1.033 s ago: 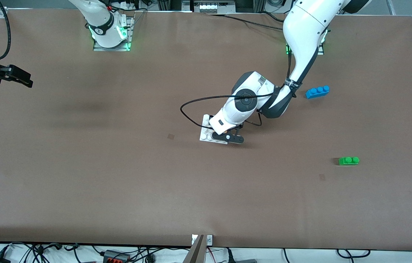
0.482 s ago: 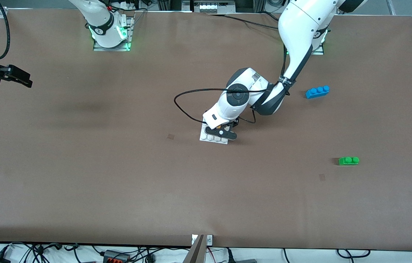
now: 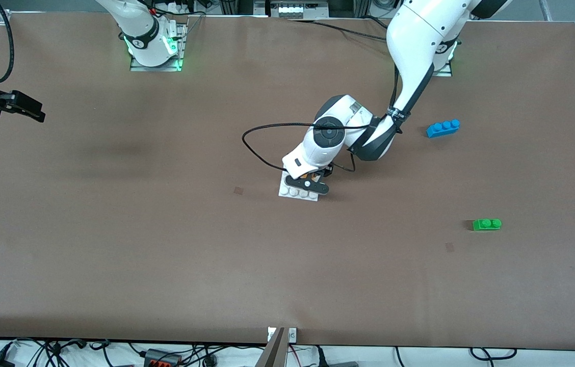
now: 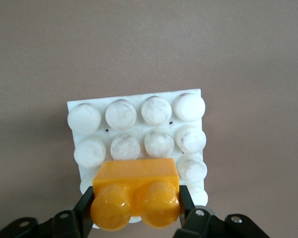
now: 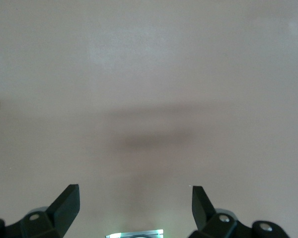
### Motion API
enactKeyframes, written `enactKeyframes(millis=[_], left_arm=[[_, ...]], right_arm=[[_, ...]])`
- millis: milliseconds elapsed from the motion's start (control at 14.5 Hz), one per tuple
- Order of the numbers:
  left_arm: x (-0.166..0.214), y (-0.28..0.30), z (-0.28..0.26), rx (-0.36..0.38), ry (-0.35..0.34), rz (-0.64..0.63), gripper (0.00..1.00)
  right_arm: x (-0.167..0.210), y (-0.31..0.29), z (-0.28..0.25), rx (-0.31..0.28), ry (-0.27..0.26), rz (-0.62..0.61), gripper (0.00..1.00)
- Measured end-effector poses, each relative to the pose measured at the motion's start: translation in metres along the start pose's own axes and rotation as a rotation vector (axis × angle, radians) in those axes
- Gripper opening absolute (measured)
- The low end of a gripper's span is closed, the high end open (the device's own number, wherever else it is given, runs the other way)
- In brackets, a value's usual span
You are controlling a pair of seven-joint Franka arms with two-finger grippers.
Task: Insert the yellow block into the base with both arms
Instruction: 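Lower the yellow block onto the base studs and press down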
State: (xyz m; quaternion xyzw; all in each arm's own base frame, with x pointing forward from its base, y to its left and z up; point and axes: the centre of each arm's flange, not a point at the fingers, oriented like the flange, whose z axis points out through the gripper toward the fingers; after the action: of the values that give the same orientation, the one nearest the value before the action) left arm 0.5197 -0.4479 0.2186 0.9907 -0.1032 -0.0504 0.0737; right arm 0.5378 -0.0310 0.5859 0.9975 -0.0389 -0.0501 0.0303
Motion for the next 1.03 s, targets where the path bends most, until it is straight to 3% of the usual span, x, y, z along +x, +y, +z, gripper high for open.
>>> enactKeyframes(millis=[1033], left_arm=[[-0.0063,0.0062,0.0092,0.033,-0.001,0.044,0.68]], right_arm=[[0.0,0.0025,0.0002,0.001,-0.001,0.005,1.0]])
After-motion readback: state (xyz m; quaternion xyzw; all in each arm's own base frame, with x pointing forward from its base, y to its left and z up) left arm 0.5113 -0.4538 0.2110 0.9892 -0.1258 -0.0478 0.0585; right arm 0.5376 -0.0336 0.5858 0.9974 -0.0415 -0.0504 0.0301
